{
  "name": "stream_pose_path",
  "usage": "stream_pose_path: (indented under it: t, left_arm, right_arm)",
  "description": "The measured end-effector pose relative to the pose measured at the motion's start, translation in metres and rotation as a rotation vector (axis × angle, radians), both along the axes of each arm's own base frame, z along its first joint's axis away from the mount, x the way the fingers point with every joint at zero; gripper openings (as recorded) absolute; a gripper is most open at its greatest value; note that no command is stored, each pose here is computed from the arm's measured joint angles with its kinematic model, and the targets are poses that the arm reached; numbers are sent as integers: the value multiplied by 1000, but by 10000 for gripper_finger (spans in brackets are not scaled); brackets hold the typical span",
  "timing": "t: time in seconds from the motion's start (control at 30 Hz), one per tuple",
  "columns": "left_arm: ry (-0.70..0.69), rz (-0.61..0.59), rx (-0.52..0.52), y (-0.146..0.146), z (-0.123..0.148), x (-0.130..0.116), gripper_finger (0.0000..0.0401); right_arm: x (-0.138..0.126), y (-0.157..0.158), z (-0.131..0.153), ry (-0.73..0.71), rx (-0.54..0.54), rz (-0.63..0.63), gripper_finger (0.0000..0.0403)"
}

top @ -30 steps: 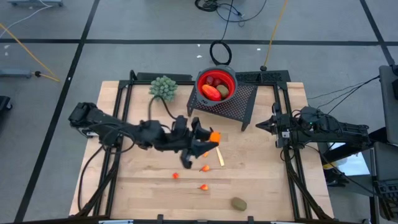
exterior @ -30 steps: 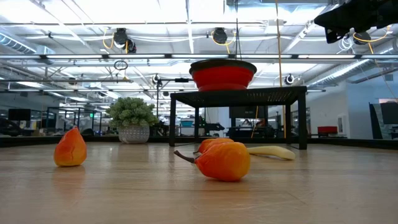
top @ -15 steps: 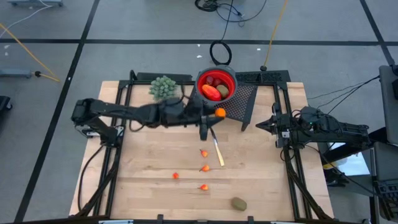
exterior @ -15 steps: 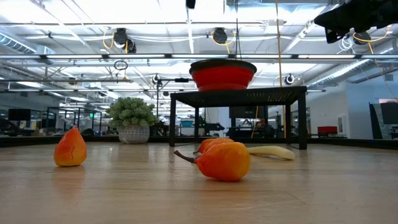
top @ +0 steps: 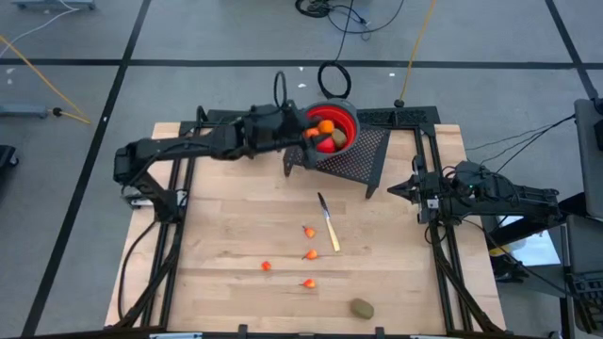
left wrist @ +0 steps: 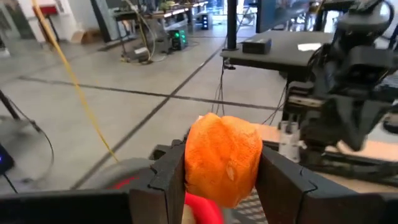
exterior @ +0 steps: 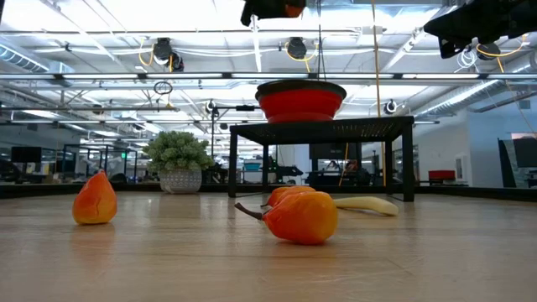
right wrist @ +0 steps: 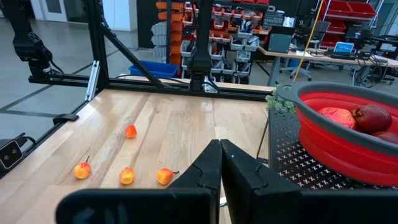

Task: Pick & Place Fruit
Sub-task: Put the orange into the red strainer bowl on the shelf

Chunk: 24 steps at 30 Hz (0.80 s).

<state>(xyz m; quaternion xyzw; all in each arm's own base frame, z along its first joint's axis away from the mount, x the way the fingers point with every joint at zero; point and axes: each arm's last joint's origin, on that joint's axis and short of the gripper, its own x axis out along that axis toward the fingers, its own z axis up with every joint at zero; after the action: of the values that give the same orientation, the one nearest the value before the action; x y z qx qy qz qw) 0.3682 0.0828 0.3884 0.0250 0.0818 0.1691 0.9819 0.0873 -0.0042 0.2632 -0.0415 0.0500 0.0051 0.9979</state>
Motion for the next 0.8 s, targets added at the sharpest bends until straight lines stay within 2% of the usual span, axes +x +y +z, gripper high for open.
stream_pose_path:
  t: [0.23,0.47,0.67,0.8]
  left_arm:
    - [94,-22,130,29,-6,20,159]
    - [223,-4,204,58,-17,43,159]
    - [366,-6,221,79,-42,59,159]
    - [477,-9,190,89,-54,60,159]
  right_arm:
    - [0,0,0,-1,0,0,4]
    - [0,0,0,0,0,0,4]
    - [0,0,0,-1,0,0,4]
    - [0,0,0,-1,1,0,4]
